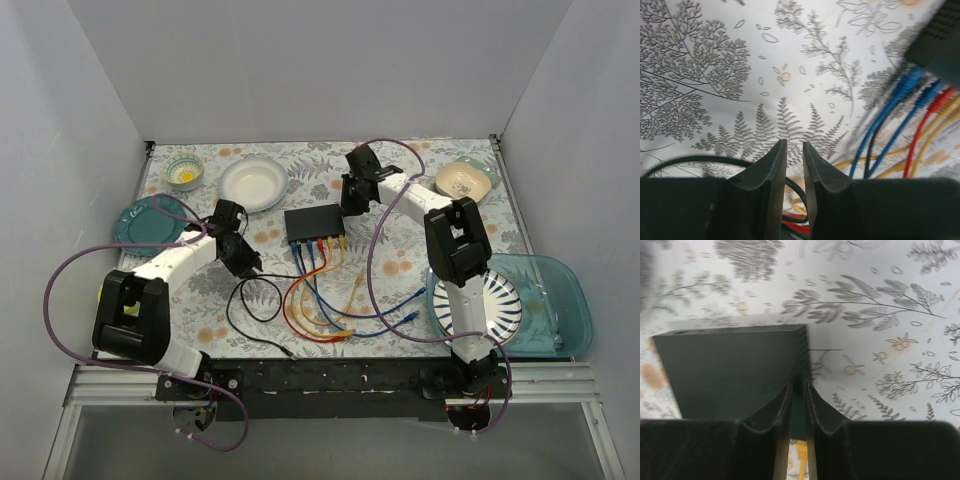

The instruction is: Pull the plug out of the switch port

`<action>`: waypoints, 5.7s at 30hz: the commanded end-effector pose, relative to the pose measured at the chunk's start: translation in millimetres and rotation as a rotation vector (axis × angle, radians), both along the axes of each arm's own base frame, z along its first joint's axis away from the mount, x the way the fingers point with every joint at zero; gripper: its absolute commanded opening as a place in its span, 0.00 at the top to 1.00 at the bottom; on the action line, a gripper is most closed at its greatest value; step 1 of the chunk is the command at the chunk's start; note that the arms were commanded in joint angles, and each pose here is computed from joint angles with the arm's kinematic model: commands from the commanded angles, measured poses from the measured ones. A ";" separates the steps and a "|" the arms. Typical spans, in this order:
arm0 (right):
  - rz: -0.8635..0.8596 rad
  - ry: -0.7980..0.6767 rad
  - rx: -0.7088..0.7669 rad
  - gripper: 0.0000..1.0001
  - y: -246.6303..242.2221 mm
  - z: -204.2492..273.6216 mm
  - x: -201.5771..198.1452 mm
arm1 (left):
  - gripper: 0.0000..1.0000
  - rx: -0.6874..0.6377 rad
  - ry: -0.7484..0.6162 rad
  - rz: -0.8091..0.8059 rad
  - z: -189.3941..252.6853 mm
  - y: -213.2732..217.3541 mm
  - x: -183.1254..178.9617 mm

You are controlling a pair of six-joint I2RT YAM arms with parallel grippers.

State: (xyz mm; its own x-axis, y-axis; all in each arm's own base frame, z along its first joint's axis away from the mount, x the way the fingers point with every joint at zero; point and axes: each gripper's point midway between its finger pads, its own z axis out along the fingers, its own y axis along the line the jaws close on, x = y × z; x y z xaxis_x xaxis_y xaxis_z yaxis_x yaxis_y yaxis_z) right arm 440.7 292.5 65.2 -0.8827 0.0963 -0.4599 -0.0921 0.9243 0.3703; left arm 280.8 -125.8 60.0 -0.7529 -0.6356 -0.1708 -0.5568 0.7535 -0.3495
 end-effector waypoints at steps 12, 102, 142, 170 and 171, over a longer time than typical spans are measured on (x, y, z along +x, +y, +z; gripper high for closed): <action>0.045 0.203 0.053 0.77 0.3 -53.3 -81.3 | 0.80 -0.026 0.097 -0.021 -47.3 -12.8 11.4; 0.131 0.035 0.205 0.39 -38.6 3.2 -197.7 | 0.50 -0.249 -0.421 -0.150 77.5 -90.7 80.7; 0.074 0.159 0.562 0.52 -4.5 -40.5 -132.5 | 0.60 -0.344 -0.042 -0.353 -45.7 -153.5 62.9; -0.106 0.215 0.650 0.81 -4.3 -53.2 -124.7 | 0.60 -0.351 -0.046 -0.370 -41.3 -149.0 50.2; -0.100 0.214 0.645 0.84 -4.7 -53.7 -125.6 | 0.60 -0.354 -0.043 -0.372 -40.9 -149.2 49.1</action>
